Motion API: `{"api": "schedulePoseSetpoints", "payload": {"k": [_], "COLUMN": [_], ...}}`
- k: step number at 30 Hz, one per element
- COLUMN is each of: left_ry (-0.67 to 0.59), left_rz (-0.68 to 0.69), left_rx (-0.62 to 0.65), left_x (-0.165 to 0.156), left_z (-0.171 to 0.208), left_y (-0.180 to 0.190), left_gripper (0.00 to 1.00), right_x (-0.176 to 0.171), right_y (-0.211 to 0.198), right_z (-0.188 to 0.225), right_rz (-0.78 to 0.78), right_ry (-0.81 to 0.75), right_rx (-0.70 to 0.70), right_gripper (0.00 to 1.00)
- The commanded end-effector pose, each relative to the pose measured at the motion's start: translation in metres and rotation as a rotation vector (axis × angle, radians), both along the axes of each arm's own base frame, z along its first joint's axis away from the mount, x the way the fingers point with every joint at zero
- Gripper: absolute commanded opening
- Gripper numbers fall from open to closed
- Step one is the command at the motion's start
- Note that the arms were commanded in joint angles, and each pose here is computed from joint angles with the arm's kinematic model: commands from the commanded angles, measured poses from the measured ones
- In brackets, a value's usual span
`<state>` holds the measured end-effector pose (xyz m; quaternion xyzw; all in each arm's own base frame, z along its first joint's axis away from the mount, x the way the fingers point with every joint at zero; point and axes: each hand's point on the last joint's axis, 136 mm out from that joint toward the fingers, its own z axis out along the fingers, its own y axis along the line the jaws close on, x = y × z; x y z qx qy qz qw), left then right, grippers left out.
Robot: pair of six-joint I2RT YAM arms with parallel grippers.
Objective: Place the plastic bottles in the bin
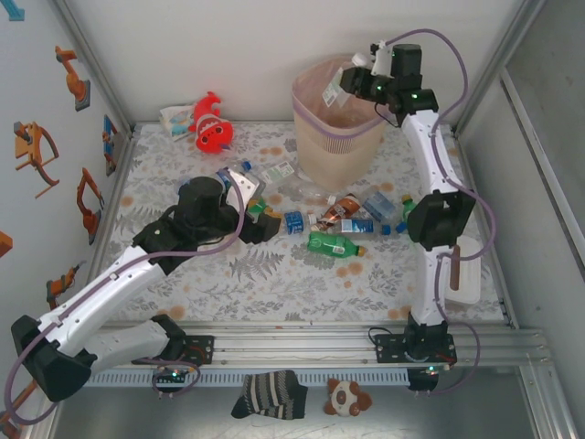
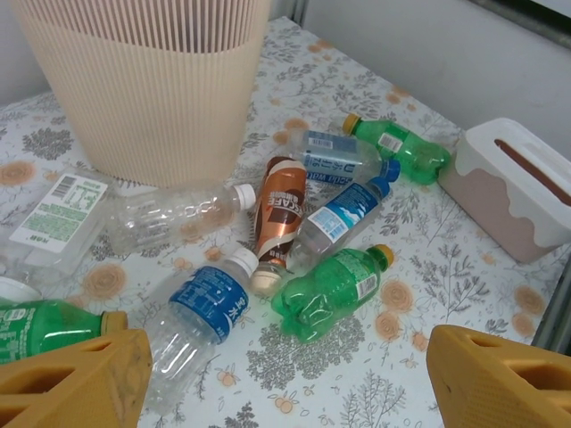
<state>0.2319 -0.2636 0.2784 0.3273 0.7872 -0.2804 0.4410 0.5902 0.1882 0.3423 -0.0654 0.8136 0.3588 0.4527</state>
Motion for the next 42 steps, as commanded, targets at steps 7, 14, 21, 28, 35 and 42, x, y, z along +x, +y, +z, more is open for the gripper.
{"api": "schedulePoseSetpoints", "payload": {"k": [7, 14, 21, 28, 35, 42], "left_ry": [0.025, 0.049, 0.065, 0.076, 0.074, 0.068], "left_rz": [0.028, 0.044, 0.052, 0.062, 0.071, 0.076], "left_rx": [0.012, 0.018, 0.019, 0.024, 0.016, 0.006], "left_x": [0.000, 0.004, 0.005, 0.004, 0.004, 0.005], "left_z": [-0.013, -0.028, -0.037, -0.042, -0.040, -0.036], "left_y": [0.009, 0.012, 0.015, 0.018, 0.019, 0.020], "left_gripper": [0.81, 0.81, 0.81, 0.81, 0.81, 0.81], "right_x": [-0.004, -0.007, -0.008, -0.007, -0.006, 0.004], "right_y": [0.040, 0.060, 0.068, 0.057, 0.049, 0.027], "right_z": [-0.015, -0.073, -0.123, -0.166, -0.144, -0.070], "right_rz": [0.211, 0.277, 0.299, 0.284, 0.230, 0.046], "right_ry": [-0.090, -0.030, 0.034, 0.109, 0.087, -0.046], "right_rx": [-0.059, -0.177, -0.287, -0.393, -0.412, -0.424], "right_gripper": [0.43, 0.43, 0.43, 0.43, 0.63, 0.75]}}
